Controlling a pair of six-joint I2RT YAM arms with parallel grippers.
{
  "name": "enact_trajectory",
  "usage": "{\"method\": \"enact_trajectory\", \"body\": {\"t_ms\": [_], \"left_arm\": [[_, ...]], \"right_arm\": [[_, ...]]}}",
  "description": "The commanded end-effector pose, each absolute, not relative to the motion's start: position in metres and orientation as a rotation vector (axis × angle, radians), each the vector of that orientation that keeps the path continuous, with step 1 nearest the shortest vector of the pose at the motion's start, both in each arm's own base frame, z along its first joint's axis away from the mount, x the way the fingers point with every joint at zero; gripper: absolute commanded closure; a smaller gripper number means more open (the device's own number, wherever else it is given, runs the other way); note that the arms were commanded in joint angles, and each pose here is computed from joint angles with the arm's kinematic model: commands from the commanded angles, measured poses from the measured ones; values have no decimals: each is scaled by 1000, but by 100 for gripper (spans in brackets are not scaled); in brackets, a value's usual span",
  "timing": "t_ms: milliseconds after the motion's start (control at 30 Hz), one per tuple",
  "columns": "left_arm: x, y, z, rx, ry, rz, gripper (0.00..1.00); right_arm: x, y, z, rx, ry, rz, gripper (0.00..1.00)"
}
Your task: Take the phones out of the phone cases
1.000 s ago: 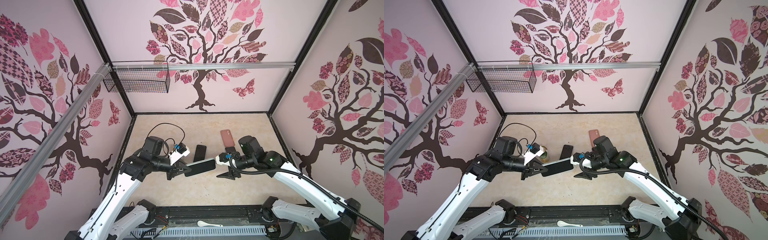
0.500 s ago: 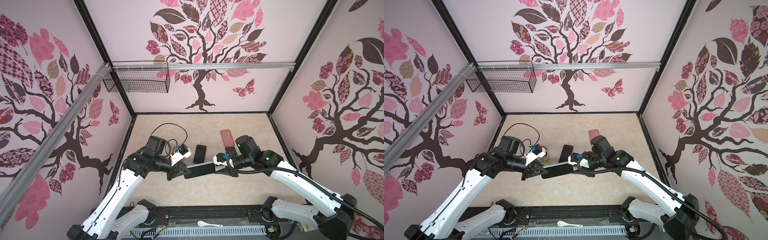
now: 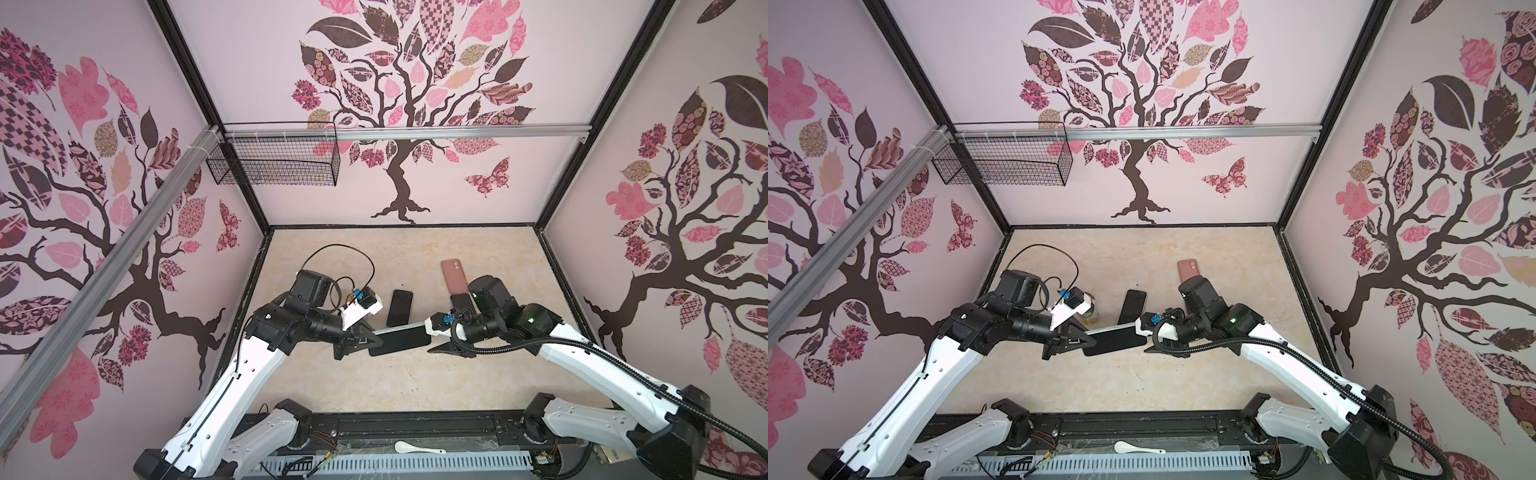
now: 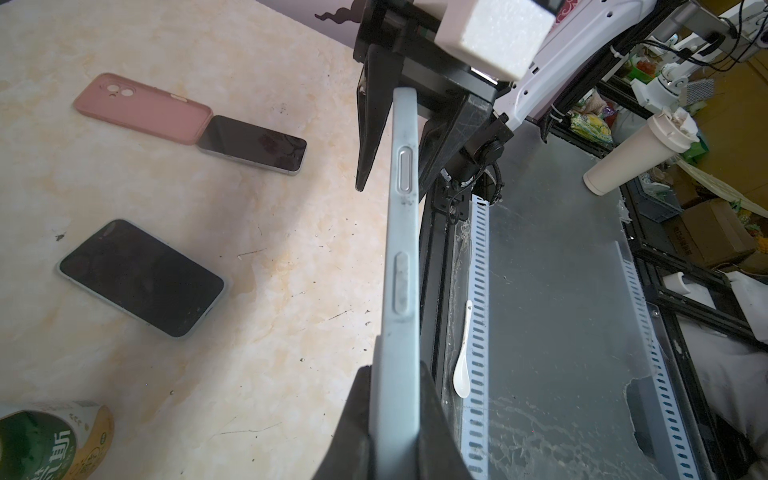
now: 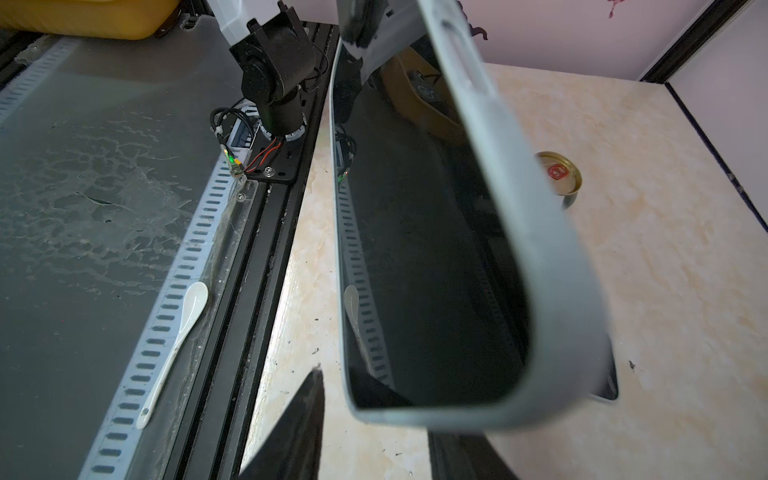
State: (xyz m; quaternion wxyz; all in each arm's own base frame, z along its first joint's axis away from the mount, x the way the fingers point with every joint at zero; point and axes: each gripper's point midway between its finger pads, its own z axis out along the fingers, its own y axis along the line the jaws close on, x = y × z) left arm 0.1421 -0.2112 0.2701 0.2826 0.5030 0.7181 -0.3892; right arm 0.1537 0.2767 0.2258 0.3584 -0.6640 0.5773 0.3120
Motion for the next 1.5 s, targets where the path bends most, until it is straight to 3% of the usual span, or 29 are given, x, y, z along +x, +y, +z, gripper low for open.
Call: {"method": "enact_trajectory", "body": {"t_ms": [0,833,967,1467], "left_arm": [[141,-216,295,1361,1816,-1060,100],[145,-219,293,1346,1820,-1076,100],[145,-219,294,1346,1815,-1073,100],[145,-218,291,1348,1827,-1072,100]], "right_arm": [[148,280,238,-1712,1436,834,57],[147,281,235,-1674,1488,882,53],[146,280,233,-1678,1493,883,61],[142,281,240,-1670,1465,905,72]]}}
